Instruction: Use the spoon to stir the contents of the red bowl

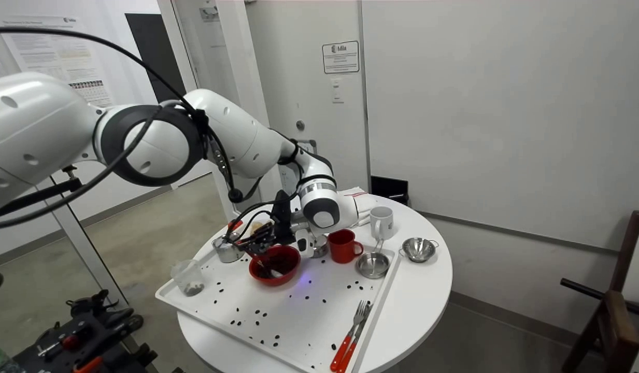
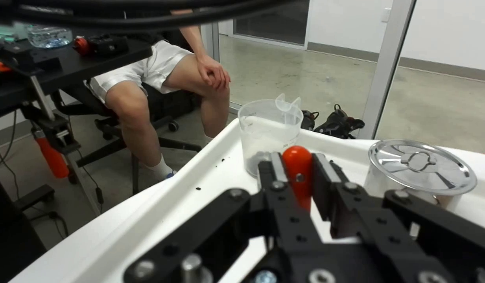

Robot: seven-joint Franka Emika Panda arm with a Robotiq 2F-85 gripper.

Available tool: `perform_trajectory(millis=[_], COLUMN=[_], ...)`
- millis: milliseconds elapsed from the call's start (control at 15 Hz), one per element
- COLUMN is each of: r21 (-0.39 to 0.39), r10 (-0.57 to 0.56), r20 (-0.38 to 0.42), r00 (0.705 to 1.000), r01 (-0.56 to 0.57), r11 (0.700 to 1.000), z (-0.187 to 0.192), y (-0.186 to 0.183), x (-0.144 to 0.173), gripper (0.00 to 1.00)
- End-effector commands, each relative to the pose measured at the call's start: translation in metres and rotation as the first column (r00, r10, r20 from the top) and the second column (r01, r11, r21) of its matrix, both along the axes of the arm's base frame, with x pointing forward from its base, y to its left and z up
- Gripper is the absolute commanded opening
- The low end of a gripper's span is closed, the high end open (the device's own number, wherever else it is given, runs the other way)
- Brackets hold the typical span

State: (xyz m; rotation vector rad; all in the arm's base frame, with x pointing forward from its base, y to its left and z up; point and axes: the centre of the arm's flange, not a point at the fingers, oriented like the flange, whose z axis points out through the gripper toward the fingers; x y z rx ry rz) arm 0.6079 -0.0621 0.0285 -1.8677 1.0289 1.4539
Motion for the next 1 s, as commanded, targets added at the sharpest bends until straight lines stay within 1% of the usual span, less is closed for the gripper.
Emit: perform_trajectory(millis=[0, 200, 600, 733, 933], r21=[-0.011, -0.017, -0.043, -0.057, -0.084], r10=[0.058, 0.082, 0.098, 0.107, 0.112], r20=[-0.028, -0.034, -0.026, -0.021, -0.037], r00=[0.998, 0.996, 0.995, 0.994, 0.993], r01=[-0.058, -0.083, -0.099, -0.108, -0.115], r11=[0.998, 0.996, 0.994, 0.993, 0.99], z=[-0.009, -0.012, -0.005, -0.004, -0.004], y=[0.023, 0.039, 0.061, 0.07, 0.087], x=[-0.013, -0.01, 0.008, 0.016, 0.036], gripper=[0.09, 0.09, 0.09, 0.09, 0.09])
